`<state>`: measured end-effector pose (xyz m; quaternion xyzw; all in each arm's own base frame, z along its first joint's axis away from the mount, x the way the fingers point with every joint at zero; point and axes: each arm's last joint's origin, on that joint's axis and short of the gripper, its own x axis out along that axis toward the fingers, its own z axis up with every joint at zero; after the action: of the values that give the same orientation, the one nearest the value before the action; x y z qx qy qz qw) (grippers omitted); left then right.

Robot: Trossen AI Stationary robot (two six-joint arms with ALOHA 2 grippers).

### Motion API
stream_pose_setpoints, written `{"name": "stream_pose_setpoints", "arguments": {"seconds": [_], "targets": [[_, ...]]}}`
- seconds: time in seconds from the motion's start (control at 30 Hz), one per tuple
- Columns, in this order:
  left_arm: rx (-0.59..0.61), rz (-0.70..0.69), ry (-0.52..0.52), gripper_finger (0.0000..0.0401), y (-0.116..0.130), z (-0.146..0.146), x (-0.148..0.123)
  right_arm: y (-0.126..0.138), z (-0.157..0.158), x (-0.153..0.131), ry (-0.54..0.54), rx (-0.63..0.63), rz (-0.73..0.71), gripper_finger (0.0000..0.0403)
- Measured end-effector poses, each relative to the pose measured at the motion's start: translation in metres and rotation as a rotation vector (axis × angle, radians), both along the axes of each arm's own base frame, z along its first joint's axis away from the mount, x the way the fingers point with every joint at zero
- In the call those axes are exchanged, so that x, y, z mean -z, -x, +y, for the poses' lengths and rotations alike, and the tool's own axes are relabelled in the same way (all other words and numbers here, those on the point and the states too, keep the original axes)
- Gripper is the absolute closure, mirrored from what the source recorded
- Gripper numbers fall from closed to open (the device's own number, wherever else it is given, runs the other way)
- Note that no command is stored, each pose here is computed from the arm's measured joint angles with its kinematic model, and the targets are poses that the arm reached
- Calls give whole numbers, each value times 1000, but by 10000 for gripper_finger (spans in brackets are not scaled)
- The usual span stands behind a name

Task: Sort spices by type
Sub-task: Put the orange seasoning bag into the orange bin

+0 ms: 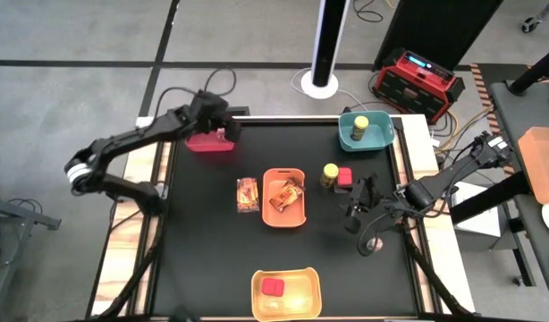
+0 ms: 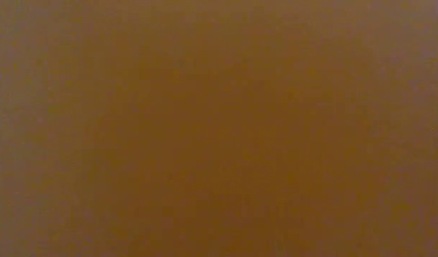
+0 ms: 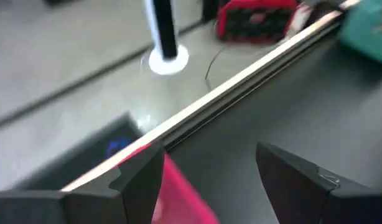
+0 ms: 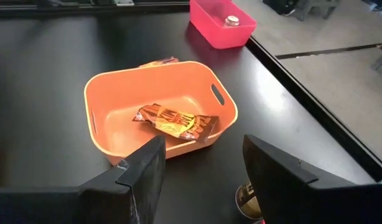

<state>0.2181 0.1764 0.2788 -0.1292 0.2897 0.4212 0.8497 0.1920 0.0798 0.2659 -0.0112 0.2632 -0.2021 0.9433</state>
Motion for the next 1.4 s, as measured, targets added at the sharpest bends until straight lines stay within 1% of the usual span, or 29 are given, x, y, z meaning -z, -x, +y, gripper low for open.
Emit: {"name": "stream_pose_setpoints", "arguments": {"seconds": [0.07,0.17,0.27,0.37,0.53,0.67,0.73,0.8,0.87,0.93,1.0,1.1,1.17,1.3,1.4], "targets": [[60,-21,-54,163,-6,-23,-13,0,0,0,-1,0,-3,197],[192,-69,-93,163,-13,-60,-28,0,0,1,-5,-1,-9,197],[334,-106,-106,163,-19,-97,-36,-1,1,5,-4,3,1,197],[446,-119,-122,163,-23,-131,-39,-4,2,9,-3,6,16,197],[659,-76,-102,163,-28,-185,-27,-10,6,18,-8,13,45,197],[816,6,-78,163,-26,-223,-1,-13,9,23,-48,-11,76,197],[863,28,-56,163,-25,-239,11,-14,10,24,-76,-38,94,197],[879,37,-36,163,-23,-251,21,-15,12,24,-122,-82,116,197],[870,54,-24,163,-22,-260,30,-15,15,24,-182,-134,150,197],[843,61,-22,163,-22,-267,35,-14,17,22,-283,-170,181,197],[820,68,-25,163,-23,-272,39,-12,19,21,-382,-166,236,197],[807,84,-32,163,-25,-276,45,-8,21,23,-520,-109,360,197],[799,93,-40,163,-28,-277,47,-5,23,27,-574,-60,446,197],[786,131,-52,163,-29,-277,53,-4,26,31,-641,54,595,197],[751,164,-87,163,-29,-275,56,-1,25,29,-648,176,692,197]]}}
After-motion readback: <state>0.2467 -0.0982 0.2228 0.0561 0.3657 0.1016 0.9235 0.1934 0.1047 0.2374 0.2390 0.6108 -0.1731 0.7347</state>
